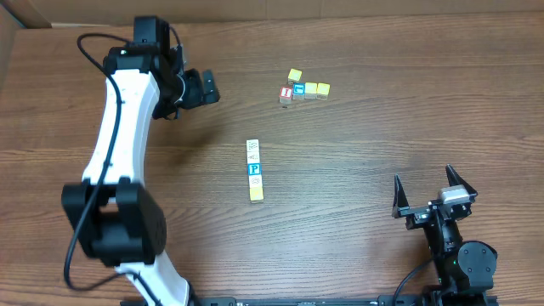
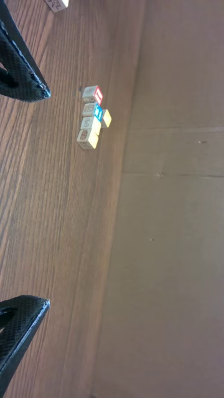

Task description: Flip 5 blocks

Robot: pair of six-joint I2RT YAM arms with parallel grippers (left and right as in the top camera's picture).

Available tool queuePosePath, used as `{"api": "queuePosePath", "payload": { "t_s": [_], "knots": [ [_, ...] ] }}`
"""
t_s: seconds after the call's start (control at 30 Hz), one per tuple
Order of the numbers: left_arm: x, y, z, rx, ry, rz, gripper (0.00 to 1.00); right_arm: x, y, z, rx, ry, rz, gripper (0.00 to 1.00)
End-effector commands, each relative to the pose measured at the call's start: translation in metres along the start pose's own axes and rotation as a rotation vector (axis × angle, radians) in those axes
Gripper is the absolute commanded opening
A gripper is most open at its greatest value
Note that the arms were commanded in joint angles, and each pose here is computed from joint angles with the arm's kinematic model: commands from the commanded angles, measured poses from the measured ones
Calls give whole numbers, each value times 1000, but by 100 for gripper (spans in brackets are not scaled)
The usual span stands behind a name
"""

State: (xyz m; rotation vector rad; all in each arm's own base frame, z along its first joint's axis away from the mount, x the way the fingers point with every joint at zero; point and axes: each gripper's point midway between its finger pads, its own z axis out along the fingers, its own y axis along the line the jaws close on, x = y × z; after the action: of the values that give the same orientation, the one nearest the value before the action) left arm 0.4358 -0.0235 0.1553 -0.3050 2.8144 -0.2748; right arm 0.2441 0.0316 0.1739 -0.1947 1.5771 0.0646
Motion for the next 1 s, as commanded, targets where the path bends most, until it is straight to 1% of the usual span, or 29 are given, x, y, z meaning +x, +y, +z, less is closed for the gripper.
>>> {"api": "queuePosePath", "payload": {
  "t_s": [0.0,0.13,0.3,0.43,0.57,0.67,0.73,0.83,0.9,0.97],
  "knots": [
    [-4,-31,-76,54,-178,68,100,2,1,0,-5,-4,-2,100],
    [2,-43,-131,93,-302,101,100,2,1,0,-5,-4,-2,100],
    [16,-49,-194,132,-451,122,100,2,1,0,-5,-4,-2,100],
    [30,-41,-240,108,-574,122,100,2,1,0,-5,-4,-2,100],
    [52,-40,-276,128,-654,131,100,2,1,0,-5,-4,-2,100],
    [70,-36,-295,131,-691,133,100,2,1,0,-5,-4,-2,100],
    [84,-33,-302,131,-690,133,100,2,1,0,-5,-4,-2,100],
    [111,-23,-307,110,-670,125,100,2,1,0,-5,-4,-2,100],
    [133,-10,-310,69,-648,110,100,2,1,0,-5,-4,-2,100],
    [156,-4,-310,63,-617,108,100,2,1,0,-5,-4,-2,100]
  ]
}}
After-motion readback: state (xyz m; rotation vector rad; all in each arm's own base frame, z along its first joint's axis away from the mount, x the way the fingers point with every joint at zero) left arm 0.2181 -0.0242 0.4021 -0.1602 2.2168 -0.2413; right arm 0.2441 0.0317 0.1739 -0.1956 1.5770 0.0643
